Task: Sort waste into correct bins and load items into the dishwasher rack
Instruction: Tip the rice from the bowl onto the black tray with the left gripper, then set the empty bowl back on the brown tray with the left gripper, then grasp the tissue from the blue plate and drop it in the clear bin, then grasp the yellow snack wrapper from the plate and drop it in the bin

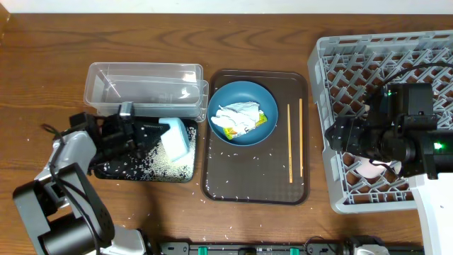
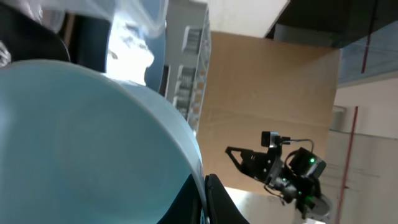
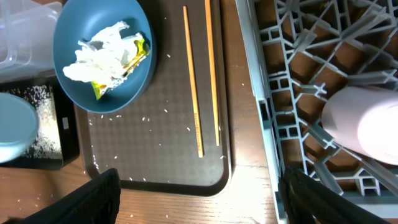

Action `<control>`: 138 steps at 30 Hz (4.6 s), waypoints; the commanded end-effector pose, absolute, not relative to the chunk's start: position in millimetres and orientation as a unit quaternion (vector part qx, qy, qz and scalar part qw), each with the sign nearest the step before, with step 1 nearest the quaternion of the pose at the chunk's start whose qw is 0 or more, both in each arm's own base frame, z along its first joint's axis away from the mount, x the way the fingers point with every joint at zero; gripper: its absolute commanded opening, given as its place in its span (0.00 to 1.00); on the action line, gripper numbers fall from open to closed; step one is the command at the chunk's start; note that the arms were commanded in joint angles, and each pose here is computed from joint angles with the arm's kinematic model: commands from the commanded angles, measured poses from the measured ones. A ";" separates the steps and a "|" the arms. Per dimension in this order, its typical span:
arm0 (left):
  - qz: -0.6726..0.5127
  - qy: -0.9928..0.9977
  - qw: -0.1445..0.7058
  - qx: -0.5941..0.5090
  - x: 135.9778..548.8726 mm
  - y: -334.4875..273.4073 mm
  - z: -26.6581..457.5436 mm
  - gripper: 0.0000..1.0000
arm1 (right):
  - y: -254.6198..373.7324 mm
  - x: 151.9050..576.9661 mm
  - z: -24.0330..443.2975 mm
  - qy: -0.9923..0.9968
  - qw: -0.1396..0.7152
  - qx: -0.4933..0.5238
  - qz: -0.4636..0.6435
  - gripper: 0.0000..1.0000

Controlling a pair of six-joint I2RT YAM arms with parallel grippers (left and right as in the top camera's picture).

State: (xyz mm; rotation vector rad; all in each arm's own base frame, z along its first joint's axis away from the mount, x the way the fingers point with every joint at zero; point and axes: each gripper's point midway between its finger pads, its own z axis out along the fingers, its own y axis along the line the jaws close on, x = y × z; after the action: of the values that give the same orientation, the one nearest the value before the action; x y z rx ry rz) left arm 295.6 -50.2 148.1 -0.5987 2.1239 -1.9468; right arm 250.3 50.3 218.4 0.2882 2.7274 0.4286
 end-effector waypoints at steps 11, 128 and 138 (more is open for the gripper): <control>-0.681 0.695 0.094 -0.211 294.6 -50.7 170.1 0.07 | 52.6 248.5 216.3 0.967 0.178 0.101 0.150 0.82; -0.061 0.926 0.372 0.023 416.7 -86.9 161.0 0.59 | 52.3 250.9 199.9 0.968 0.170 0.108 0.149 0.86; -0.155 0.915 0.338 0.157 364.7 -180.7 172.9 0.72 | 52.3 250.5 199.7 0.968 0.169 0.108 0.148 0.86</control>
State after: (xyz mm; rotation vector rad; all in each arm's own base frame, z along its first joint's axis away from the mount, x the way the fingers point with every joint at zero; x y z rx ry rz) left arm 384.5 -143.2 167.7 0.2402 2.3975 -0.3174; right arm 250.9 49.7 201.2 0.3069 2.7480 0.4238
